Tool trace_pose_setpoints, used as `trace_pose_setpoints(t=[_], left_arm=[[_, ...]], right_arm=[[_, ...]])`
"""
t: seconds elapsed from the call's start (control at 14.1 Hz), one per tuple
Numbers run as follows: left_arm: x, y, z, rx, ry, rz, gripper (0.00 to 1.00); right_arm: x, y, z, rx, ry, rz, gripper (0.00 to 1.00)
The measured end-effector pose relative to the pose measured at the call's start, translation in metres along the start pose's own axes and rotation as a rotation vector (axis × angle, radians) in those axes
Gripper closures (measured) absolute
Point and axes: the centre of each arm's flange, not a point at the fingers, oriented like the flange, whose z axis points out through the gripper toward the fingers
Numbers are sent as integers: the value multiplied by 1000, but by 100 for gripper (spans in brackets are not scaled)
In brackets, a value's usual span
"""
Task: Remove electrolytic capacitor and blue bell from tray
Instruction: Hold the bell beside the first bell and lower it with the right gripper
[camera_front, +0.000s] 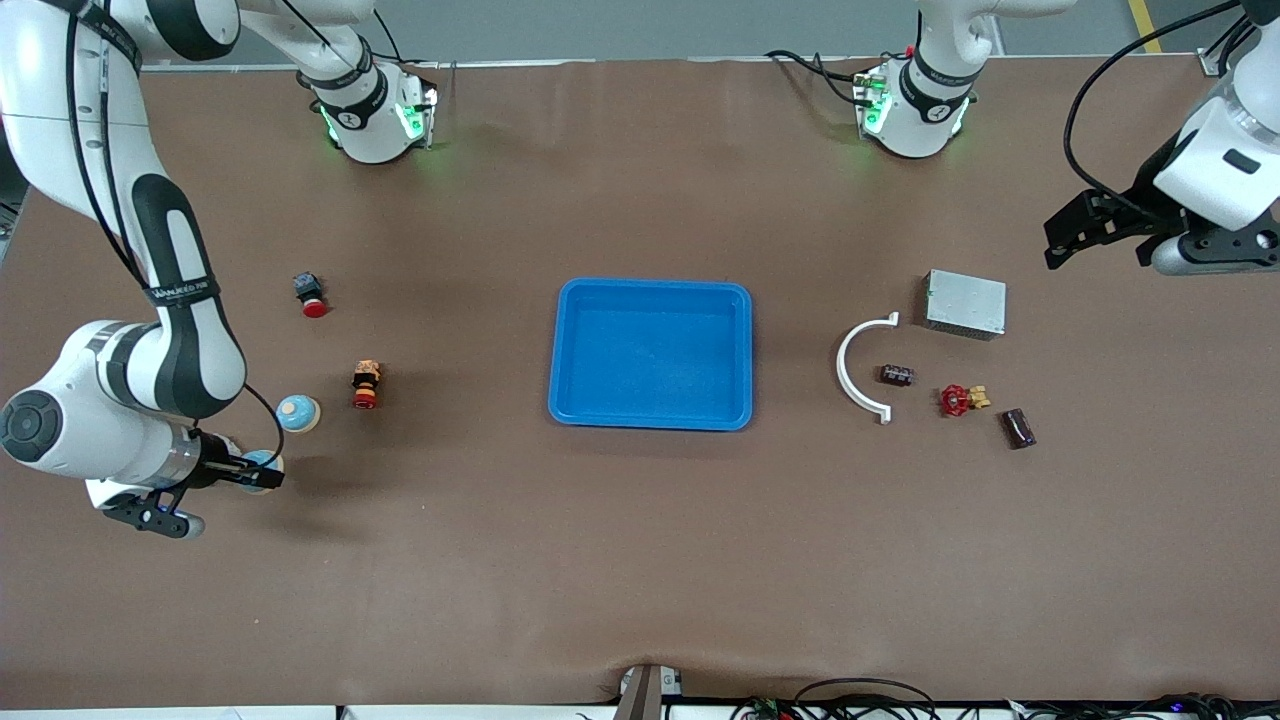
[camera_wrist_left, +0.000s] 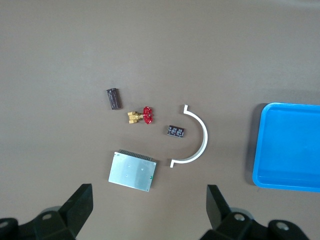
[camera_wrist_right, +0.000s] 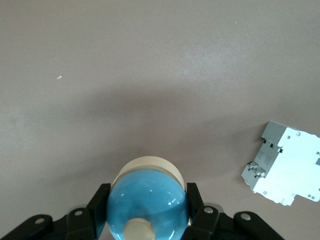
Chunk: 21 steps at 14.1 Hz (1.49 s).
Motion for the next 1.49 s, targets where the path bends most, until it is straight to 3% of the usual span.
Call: trace_pose_setpoints(t=[0.35, 0.57, 0.78, 1.49], left_arm=[[-3, -5, -9, 6, -10, -7, 0], [-6, -5, -11, 13, -23, -5, 0], [-10, -4, -17, 47, -9, 5, 0], [-16, -4, -22, 51, -12, 6, 0]], right_arm=[[4, 14, 27, -5, -23, -8, 34], [9, 22, 38, -3, 6, -3, 34], [10, 23, 44, -3, 8, 0, 34], [14, 29, 56, 6, 37, 14, 34]])
